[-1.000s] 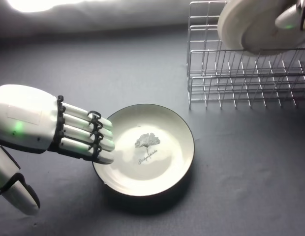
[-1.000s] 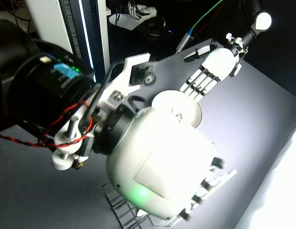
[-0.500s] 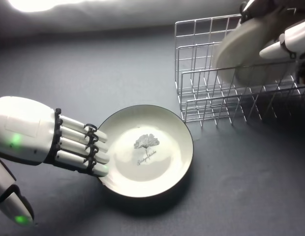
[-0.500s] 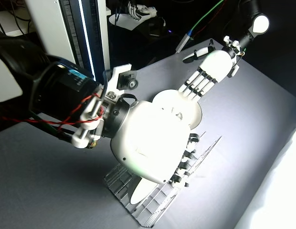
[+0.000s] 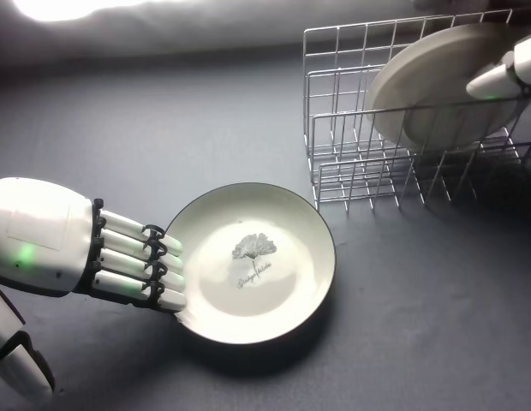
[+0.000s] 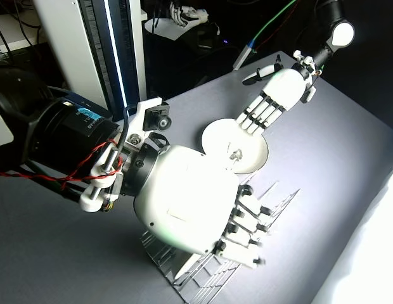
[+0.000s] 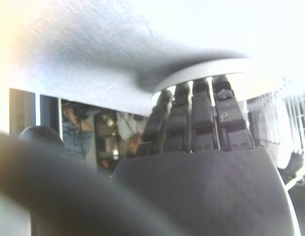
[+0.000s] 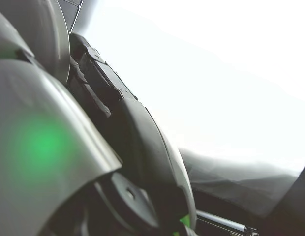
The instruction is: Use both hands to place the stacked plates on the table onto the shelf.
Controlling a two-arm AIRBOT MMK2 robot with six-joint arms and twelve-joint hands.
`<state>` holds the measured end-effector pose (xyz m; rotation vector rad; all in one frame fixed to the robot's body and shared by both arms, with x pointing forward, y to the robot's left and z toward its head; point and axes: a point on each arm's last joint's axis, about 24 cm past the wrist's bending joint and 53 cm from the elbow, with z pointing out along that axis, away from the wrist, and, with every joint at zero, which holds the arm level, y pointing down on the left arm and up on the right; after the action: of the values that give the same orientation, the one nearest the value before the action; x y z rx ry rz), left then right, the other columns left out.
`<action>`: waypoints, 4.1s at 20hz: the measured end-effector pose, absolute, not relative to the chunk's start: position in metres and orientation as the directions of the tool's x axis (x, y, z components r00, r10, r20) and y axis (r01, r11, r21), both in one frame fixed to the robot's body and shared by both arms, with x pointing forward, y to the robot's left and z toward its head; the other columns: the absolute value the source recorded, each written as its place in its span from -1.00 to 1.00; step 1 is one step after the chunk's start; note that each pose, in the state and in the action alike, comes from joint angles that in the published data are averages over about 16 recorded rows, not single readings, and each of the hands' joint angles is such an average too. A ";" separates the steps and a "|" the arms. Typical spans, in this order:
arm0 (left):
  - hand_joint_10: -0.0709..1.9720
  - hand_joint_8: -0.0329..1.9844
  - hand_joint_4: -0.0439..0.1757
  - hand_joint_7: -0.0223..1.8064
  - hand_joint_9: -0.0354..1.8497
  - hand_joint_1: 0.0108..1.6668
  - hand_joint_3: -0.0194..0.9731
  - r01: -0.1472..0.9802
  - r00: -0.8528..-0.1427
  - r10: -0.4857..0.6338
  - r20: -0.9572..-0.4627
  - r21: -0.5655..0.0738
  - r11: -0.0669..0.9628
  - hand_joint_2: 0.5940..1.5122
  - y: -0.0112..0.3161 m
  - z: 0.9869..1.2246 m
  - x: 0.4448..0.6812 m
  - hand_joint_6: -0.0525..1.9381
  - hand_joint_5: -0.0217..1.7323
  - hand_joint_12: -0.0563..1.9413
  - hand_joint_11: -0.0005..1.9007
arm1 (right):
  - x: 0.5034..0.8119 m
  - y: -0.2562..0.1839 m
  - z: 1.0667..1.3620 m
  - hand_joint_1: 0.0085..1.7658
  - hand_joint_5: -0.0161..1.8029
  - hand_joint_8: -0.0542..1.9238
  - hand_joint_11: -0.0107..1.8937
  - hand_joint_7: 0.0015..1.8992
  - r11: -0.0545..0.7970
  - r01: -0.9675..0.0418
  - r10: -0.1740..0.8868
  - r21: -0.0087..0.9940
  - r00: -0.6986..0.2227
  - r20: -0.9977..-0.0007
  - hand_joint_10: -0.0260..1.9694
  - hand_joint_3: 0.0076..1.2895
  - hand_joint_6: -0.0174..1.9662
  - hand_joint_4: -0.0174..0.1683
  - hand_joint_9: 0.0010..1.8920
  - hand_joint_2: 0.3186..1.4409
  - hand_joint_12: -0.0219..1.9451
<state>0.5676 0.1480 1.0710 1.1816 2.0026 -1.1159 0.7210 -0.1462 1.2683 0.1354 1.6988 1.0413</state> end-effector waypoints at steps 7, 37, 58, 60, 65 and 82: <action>-0.93 -0.97 -0.66 -0.96 -0.95 -1.00 -0.93 0.886 -0.463 0.438 -0.771 -0.379 0.268 -0.01 0.153 1.062 0.563 -0.97 -0.99 -0.95 -0.99 | 0.704 -0.124 1.293 0.06 -0.83 -0.92 -0.98 -0.85 0.624 -0.587 0.419 0.515 -0.305 -0.855 -0.96 -0.99 -0.97 -0.83 -0.84 0.25 -0.41; -0.94 -0.99 -0.54 -0.99 -0.95 -1.00 -0.93 0.866 -0.500 0.467 -0.729 -0.424 0.266 0.00 0.162 1.037 0.541 -0.94 -0.98 -0.96 -0.99 | 0.590 0.042 1.173 -0.01 -0.97 -0.92 -0.97 -0.99 0.252 -0.968 -0.186 -0.016 -0.032 -0.982 -0.96 -0.99 -0.97 -0.75 -0.99 0.17 -0.90; -0.93 -0.99 -0.54 -0.99 -0.95 -1.00 -0.93 0.859 -0.511 0.453 -0.730 -0.439 0.262 -0.01 0.157 1.042 0.543 -0.93 -0.97 -0.94 -0.98 | 0.606 0.101 1.142 0.20 -0.52 -0.95 -0.87 -0.57 0.265 -0.964 -0.185 0.003 -0.054 -0.981 -0.95 -0.99 -0.99 -0.85 -0.55 0.22 -0.14; -0.93 -0.99 -0.53 -0.99 -0.94 -1.00 -0.93 0.859 -0.512 0.449 -0.732 -0.439 0.263 -0.01 0.156 1.045 0.544 -0.93 -0.96 -0.94 -0.98 | 0.604 0.103 1.143 0.23 -0.42 -0.92 -0.81 -0.46 0.259 -0.966 -0.182 0.005 -0.053 -0.982 -0.95 -0.99 -0.97 -0.86 -0.42 0.23 -0.02; -0.92 -0.98 -0.50 -0.98 -0.94 -1.00 -0.93 0.865 -0.502 0.428 -0.752 -0.429 0.261 -0.02 0.154 1.060 0.552 -0.93 -0.95 -0.94 -0.98 | 0.598 0.105 1.149 0.31 -0.22 -0.80 -0.54 -0.22 0.251 -0.968 -0.164 0.015 -0.058 -0.985 -0.70 -0.99 -0.91 -0.88 -0.15 0.22 0.07; -0.92 -0.96 -0.58 -0.95 -0.94 -1.00 -0.93 0.893 -0.386 0.287 -0.877 -0.278 0.354 -0.03 0.179 1.147 0.594 -0.95 -0.96 -0.94 -0.98 | 0.580 0.081 1.213 0.46 0.06 -0.47 -0.10 0.19 0.283 -0.934 0.033 0.216 -0.216 -0.976 -0.04 -0.99 -0.39 -0.88 0.10 0.14 -0.01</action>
<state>0.5945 0.1795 1.1466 1.0319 1.8655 -1.0216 0.5801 0.0813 1.2130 -0.8773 1.4892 1.1441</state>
